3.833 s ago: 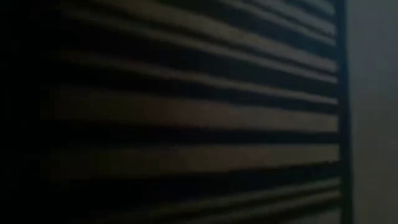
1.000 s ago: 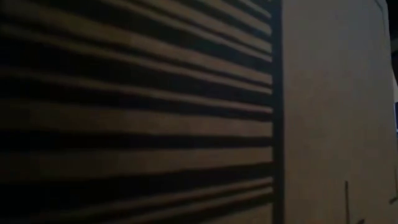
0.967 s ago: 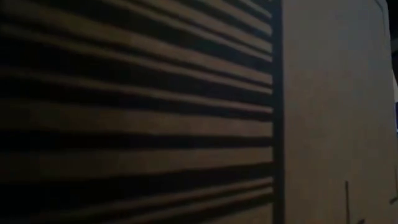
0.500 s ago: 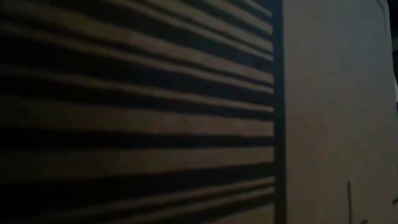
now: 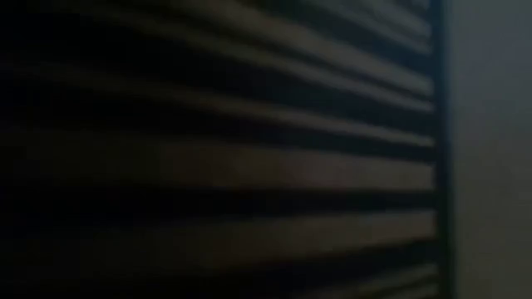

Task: Unpack boxes
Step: Open the cardboard box using the gray cutter

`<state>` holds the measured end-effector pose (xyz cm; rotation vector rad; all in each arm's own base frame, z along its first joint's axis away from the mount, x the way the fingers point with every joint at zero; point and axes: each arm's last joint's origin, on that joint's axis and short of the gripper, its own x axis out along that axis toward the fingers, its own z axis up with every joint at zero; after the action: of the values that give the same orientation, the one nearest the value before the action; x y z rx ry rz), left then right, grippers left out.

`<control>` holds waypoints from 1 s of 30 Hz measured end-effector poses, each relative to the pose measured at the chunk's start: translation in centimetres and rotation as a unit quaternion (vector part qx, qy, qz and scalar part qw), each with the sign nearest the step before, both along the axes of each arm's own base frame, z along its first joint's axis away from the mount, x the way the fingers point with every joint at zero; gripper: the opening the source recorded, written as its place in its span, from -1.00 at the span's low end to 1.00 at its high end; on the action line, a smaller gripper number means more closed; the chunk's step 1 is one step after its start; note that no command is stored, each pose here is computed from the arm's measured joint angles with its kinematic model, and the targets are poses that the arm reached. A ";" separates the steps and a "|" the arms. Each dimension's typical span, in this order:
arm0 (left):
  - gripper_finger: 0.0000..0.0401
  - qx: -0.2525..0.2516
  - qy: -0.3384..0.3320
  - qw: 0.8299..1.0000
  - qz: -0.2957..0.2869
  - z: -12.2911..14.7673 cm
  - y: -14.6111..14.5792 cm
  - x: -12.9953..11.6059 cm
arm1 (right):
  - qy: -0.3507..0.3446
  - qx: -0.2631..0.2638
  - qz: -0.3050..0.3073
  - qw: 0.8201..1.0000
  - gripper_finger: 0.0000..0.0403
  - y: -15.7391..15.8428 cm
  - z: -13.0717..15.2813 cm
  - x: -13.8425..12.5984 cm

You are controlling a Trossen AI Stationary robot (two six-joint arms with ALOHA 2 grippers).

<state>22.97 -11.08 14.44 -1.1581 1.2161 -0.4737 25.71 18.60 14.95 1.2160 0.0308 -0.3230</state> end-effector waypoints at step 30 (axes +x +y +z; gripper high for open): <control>0.17 -0.011 -0.011 1.000 0.002 0.4 0.0 0.2 | -0.010 -0.003 0.018 1.000 -0.68 2.3 0.1 -2.0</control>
<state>23.18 -11.11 14.79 -1.1714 1.1916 -0.4977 23.75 20.90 15.07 1.2119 0.0340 -0.2799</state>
